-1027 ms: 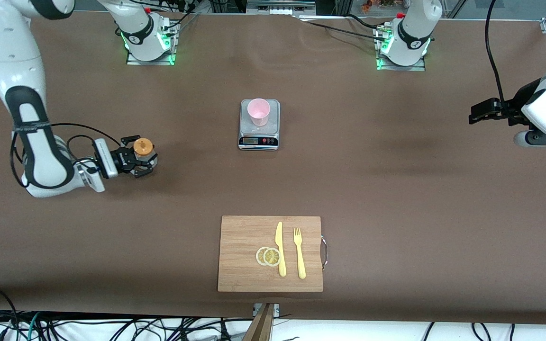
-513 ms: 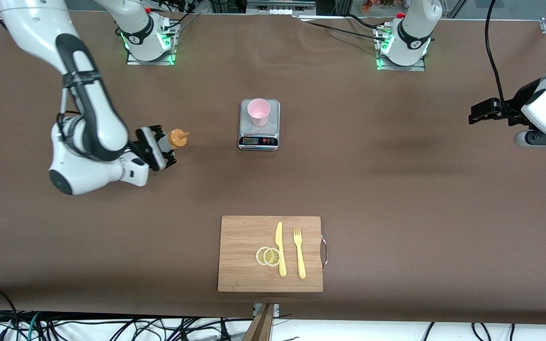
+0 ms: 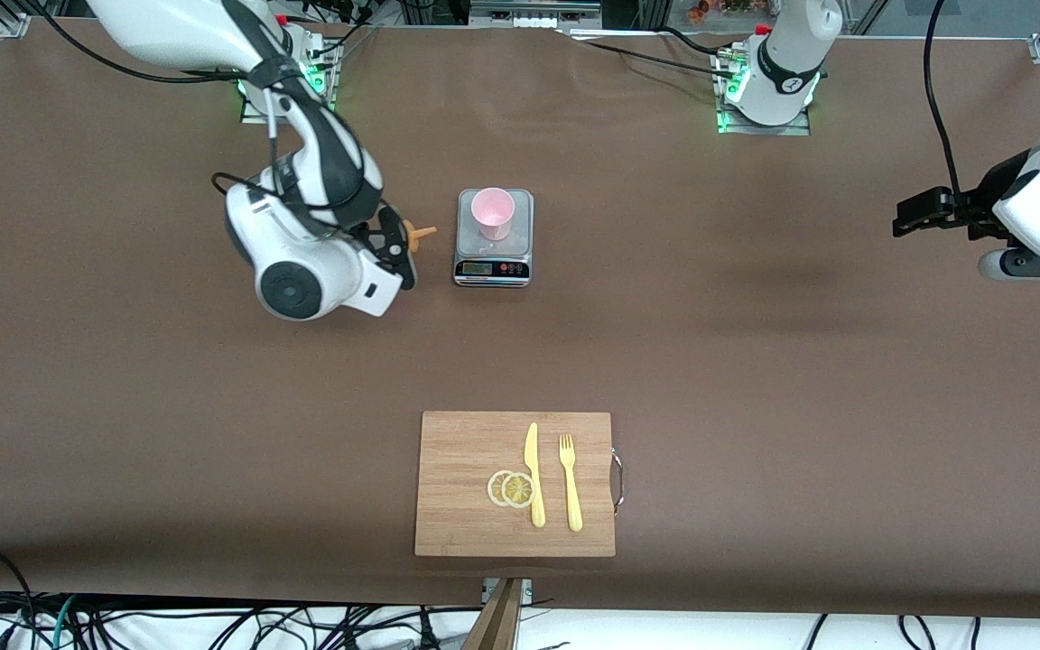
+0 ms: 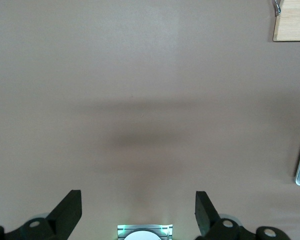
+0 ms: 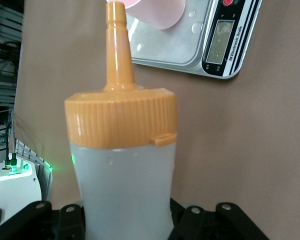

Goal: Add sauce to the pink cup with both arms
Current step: 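Lift the squeeze bottle with the right gripper toward the pink cup, then tilt the bottle nozzle over the cup rim with the right gripper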

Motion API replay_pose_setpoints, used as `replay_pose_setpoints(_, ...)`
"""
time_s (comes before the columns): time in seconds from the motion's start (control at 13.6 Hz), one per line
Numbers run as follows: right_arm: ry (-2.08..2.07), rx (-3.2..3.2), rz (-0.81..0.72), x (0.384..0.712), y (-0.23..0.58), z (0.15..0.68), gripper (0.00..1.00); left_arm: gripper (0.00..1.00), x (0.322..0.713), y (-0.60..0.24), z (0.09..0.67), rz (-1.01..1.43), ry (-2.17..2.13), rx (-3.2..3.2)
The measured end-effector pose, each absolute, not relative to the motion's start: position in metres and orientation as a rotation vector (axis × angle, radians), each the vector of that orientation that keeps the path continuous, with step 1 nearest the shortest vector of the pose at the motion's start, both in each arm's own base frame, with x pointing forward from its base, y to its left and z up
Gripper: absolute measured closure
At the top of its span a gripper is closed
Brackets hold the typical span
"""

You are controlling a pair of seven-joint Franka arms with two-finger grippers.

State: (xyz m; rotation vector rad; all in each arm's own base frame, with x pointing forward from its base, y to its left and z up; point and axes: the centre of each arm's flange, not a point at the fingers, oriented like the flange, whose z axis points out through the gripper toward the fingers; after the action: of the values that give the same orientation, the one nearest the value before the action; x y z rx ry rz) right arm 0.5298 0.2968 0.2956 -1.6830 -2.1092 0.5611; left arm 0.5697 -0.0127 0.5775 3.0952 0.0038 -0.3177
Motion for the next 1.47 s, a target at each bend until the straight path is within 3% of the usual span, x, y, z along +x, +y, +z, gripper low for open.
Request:
replay_pose_setpoints(0.59,-2.249,-1.816,0.832,0.467,0.374,0.299,0.73,0.00,0.570,-0.012,0.577,-0.318,0.005,3.095)
replay_pose_setpoints(1.47,-2.397,-1.946,0.991,0.434,0.416,0.294,0.73,0.00,0.570,-0.012,0.577,-0.318,0.006,3.095)
